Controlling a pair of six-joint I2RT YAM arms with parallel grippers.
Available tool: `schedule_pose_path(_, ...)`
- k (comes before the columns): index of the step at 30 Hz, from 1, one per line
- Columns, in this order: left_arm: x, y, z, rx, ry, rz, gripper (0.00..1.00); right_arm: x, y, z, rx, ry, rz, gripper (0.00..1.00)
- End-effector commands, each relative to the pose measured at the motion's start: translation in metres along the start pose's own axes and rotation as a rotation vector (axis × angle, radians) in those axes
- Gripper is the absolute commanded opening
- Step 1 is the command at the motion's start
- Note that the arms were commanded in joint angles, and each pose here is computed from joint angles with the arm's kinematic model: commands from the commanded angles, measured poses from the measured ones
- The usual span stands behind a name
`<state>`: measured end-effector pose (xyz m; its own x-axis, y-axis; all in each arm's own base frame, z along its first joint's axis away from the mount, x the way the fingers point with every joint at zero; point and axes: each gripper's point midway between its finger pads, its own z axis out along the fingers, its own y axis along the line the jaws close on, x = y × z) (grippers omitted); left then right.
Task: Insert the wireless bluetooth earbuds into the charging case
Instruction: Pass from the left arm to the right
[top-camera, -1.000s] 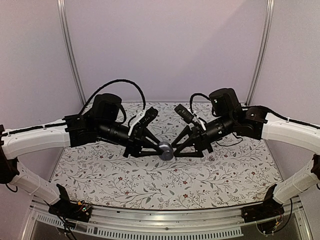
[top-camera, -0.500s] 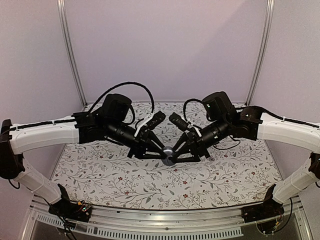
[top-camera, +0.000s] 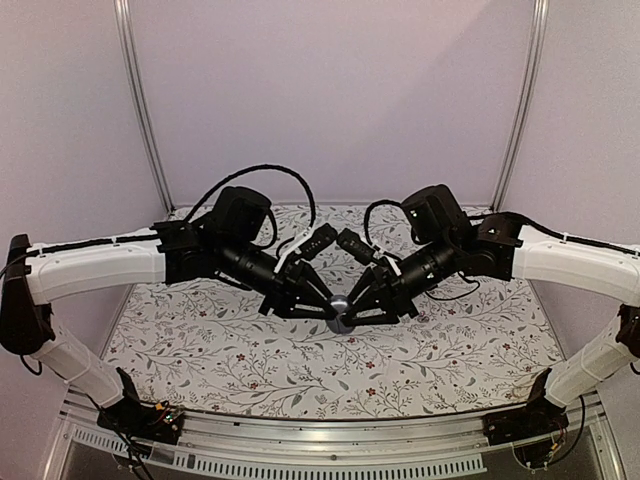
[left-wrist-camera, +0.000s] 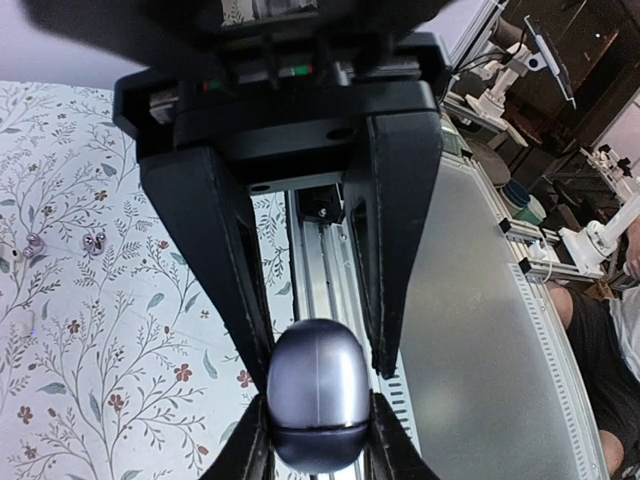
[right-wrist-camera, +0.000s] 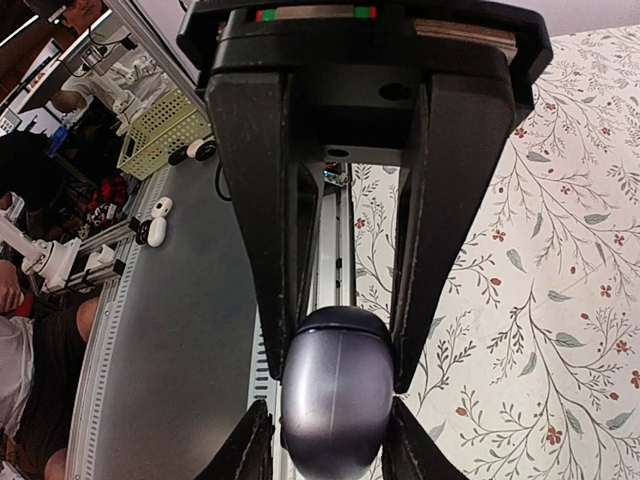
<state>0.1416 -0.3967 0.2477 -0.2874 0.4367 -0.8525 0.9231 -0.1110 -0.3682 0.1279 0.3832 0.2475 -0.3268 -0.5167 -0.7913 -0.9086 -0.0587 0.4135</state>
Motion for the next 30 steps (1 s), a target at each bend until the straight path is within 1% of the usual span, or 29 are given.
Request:
schedule_pose_path(1,-0.012,0.004,0.0,-0.015,-0.015,0.023,0.0,-0.009,0.008,0.002,-0.034,-0.011,-0.019,0.35)
schedule_pose_path(4,-0.011,0.004,0.002,-0.014,-0.013,0.02,0.0,-0.009,0.007,0.003,-0.034,-0.01,-0.018,0.33)
schedule_pose_path(9,-0.014,0.008,0.001,-0.039,-0.024,0.024,0.0,-0.008,0.009,0.004,-0.056,-0.011,-0.015,0.17)
schedule_pose_path(14,-0.032,0.012,-0.022,-0.123,-0.104,0.063,0.26,-0.017,0.007,-0.003,-0.036,-0.047,-0.022,0.1)
schedule_pose_path(17,-0.04,0.015,-0.045,-0.187,-0.186,0.072,0.46,-0.034,0.001,-0.019,-0.012,-0.13,-0.042,0.09)
schedule_pose_path(19,-0.048,0.014,-0.06,-0.235,-0.261,0.094,0.52,-0.048,-0.006,-0.033,0.03,-0.208,-0.043,0.09)
schedule_pose_path(22,-0.058,0.006,-0.078,-0.27,-0.403,0.134,0.57,-0.073,-0.009,-0.053,0.071,-0.351,-0.059,0.08)
schedule_pose_path(23,-0.065,-0.001,-0.086,-0.271,-0.468,0.166,0.57,-0.083,-0.008,-0.06,0.081,-0.407,-0.075,0.08)
schedule_pose_path(24,-0.066,-0.003,-0.088,-0.265,-0.498,0.172,0.57,-0.09,-0.008,-0.065,0.088,-0.446,-0.071,0.08)
schedule_pose_path(27,-0.066,-0.006,-0.089,-0.244,-0.533,0.159,0.57,-0.104,0.001,-0.076,0.08,-0.534,-0.107,0.08)
schedule_pose_path(30,-0.069,-0.011,-0.078,-0.191,-0.527,0.14,0.55,-0.112,0.008,-0.083,0.056,-0.597,-0.124,0.08)
